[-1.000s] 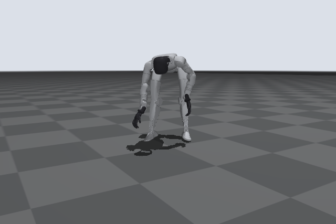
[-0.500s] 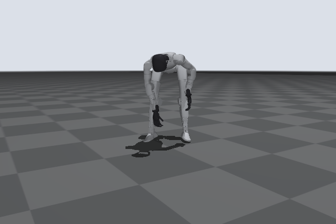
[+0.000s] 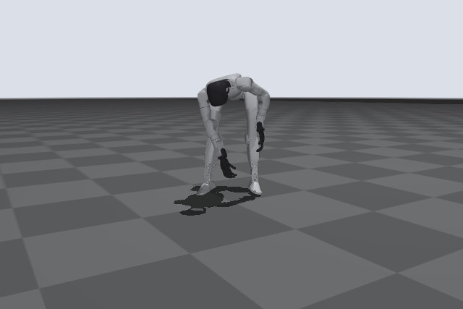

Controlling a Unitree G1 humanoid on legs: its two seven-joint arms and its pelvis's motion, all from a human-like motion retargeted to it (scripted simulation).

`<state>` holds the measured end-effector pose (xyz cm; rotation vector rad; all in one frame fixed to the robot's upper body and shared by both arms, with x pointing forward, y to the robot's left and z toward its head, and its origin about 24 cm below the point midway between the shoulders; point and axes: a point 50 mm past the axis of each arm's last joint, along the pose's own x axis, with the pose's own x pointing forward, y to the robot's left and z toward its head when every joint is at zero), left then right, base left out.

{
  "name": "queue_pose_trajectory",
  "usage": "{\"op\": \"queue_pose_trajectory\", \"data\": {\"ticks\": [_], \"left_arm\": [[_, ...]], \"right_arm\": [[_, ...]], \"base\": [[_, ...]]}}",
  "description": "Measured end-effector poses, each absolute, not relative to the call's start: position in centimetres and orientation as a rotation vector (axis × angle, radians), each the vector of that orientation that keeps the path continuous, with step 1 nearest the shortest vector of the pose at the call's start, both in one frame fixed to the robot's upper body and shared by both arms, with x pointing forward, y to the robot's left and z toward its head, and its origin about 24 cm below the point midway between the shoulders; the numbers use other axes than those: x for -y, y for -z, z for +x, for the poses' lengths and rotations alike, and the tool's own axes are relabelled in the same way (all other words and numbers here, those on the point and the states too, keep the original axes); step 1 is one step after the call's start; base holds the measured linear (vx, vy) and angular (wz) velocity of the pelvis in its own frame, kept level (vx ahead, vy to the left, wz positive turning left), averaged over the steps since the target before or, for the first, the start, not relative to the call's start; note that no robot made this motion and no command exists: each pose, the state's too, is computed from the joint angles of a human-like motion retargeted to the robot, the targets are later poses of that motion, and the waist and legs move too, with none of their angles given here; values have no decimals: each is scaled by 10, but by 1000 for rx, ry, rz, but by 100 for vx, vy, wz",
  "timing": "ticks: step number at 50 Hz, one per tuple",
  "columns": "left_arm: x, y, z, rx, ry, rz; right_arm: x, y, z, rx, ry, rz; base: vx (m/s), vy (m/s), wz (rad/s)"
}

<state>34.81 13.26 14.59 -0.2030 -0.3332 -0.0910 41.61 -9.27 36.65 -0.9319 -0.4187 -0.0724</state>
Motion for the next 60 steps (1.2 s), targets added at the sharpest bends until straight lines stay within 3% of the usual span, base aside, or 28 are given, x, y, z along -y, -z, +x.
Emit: {"op": "queue_pose_trajectory", "data": {"ticks": [7, 13, 18, 25, 30, 34, 42, 48, 54, 60], "left_arm": [[-145, -126, 341, 281, 58, -234], [-174, -121, 341, 266, -68, -252], [-187, -137, 342, 341, -131, -265], [-181, -178, 333, 520, -65, -288], [-162, -189, 329, 577, 34, -254], [-151, -183, 331, 519, 33, -316], [-140, -142, 329, 376, 64, -310], [-170, -107, 319, 259, -49, -309], [-197, -80, 313, 154, -191, -294], [-209, -54, 309, 44, -264, -182]], "right_arm": [[17, -260, 414, 360, -273, -939], [43, -223, 418, 276, -250, -917], [129, -259, 432, 232, 105, -915], [232, -379, 402, 303, 615, -737], [231, -442, 375, 449, 665, -697], [186, -443, 384, 492, 545, -831], [66, -330, 419, 510, 39, -1152], [21, -229, 409, 499, -159, -1119], [34, -171, 399, 399, -189, -1005], [94, -130, 398, 229, -104, -991]], "base": [[-1, -3, -47], [-2, 2, -35], [-6, 6, -12], [-5, 5, 31], [-4, 3, 67], [2, -11, 25], [1, -6, -14], [-4, -3, -67], [1, 8, -58], [-2, 12, -70]]}}
